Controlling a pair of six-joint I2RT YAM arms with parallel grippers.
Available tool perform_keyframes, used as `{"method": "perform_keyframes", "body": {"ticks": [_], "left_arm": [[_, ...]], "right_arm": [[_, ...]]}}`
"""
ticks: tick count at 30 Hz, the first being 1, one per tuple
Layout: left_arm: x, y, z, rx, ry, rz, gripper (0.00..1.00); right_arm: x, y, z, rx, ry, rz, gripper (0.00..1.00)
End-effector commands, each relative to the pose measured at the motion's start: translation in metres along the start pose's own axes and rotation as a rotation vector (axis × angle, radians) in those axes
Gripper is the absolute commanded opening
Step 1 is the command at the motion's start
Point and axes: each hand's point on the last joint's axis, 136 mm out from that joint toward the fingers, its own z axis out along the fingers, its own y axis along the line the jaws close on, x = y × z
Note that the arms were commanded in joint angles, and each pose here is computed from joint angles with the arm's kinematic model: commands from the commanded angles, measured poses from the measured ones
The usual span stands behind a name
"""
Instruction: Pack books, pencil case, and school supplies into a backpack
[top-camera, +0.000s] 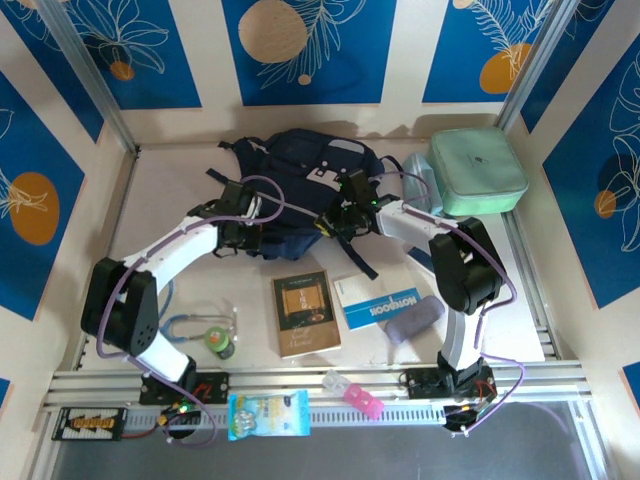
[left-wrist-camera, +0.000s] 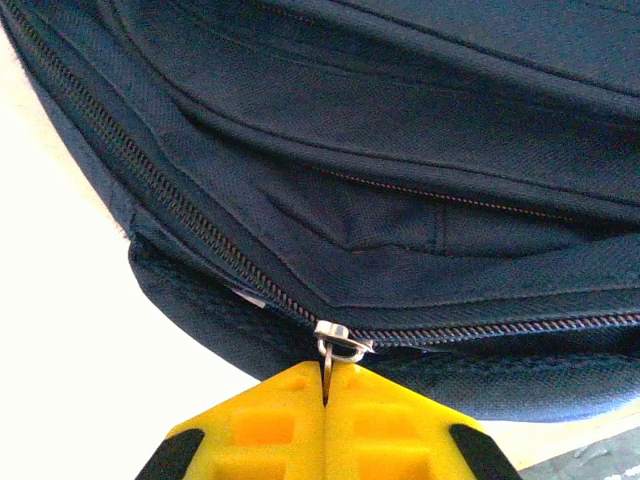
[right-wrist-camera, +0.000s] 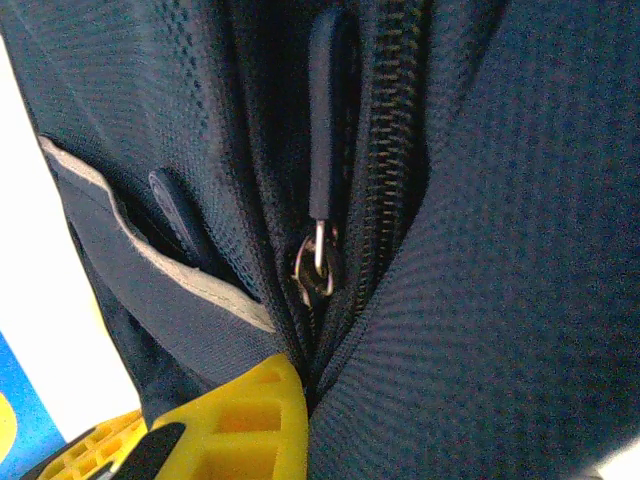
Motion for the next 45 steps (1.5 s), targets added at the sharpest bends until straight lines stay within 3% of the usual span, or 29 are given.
{"method": "perform_keyframes", "body": {"ticks": [1,7,13,20,28,41,43,45], "left_arm": [[0.025,-0.004,-0.006,0.051,0.072,-0.041,0.0],[0.04,-0.067,-0.009,0.223,0.084,-0.055,0.0],[0.02,-0.114,-0.012,0.324,0.048,-0.04,0.0],[-0.007,-0.146,-0.015,0.399,0.04,-0.009,0.0],[-0.011,-0.159,-0.011,0.431,0.049,-0.005,0.0],[-0.001,-0.156,-0.006,0.413,0.073,0.007,0.0],[0.0,-0.155,-0.006,0.407,0.076,0.011,0.0],[0.0,-0.154,-0.005,0.403,0.076,0.012,0.0]], "right_arm": [[-0.025,0.036,-0.016,-0.09,-0.046,-0.171,0.09],[-0.058,0.026,-0.025,-0.041,-0.096,-0.303,0.12],[-0.074,0.015,-0.08,-0.044,-0.213,-0.237,0.52],[-0.044,-0.011,-0.122,0.028,-0.279,-0.025,0.67],[-0.003,-0.032,-0.087,-0.005,-0.147,0.234,0.68],[-0.009,-0.044,-0.033,0.15,-0.081,0.272,0.63],[-0.007,-0.05,-0.03,0.183,-0.081,0.285,0.54],[-0.005,-0.06,-0.029,0.226,-0.096,0.311,0.5]]}}
